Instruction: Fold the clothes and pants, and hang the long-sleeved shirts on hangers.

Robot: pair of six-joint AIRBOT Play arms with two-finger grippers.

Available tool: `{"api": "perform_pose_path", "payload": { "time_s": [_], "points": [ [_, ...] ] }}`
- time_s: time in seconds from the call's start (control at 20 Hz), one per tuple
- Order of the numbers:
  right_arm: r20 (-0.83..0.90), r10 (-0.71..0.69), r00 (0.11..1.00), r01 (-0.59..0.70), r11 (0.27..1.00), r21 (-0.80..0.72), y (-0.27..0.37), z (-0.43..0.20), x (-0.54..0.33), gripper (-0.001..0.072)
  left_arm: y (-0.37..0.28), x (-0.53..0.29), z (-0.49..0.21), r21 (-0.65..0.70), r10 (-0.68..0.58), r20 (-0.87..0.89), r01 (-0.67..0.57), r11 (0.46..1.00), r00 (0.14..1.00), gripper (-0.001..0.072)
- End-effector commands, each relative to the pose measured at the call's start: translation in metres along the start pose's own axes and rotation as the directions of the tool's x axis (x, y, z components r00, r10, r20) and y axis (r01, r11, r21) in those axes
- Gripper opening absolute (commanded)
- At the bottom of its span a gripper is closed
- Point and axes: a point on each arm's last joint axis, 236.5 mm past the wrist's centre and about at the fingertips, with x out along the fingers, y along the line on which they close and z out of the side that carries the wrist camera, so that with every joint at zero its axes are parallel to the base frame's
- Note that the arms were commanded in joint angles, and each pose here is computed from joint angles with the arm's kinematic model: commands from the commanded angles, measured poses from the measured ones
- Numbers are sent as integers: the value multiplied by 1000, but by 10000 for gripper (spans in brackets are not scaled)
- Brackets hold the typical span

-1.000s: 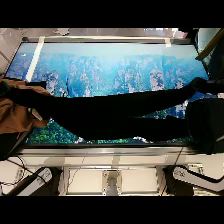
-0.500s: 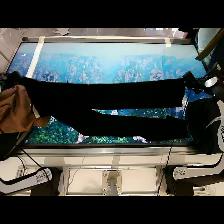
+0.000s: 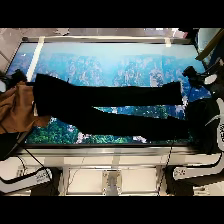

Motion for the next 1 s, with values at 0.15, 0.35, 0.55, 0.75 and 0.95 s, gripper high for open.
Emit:
{"api": "perform_pose_path", "payload": {
  "time_s": [0.15, 0.35, 0.55, 0.75, 0.95],
  "points": [
    [-133, -92, 987, 51, 956, -288, -24, 8, -93, 553, 85, -93, -104, -44, 181, -389, -215, 976, 903, 702],
    [-189, -112, 976, 19, 898, -439, -28, -1, -140, 552, 48, -96, -186, -196, 17, -458, -119, 973, 889, 701],
    [-183, -92, 979, -3, 887, -461, -21, 0, -143, 552, 8, -68, -195, -441, -162, -382, -25, 897, 910, 701],
    [-186, -92, 978, -11, 872, -490, -21, -1, -143, 552, 1, -44, -193, -477, -175, -350, -14, 879, 920, 701],
    [-187, -88, 978, -15, 873, -487, -20, -1, -143, 552, -17, -23, -216, -471, -201, -403, -14, 882, 893, 701]
  ]
}}
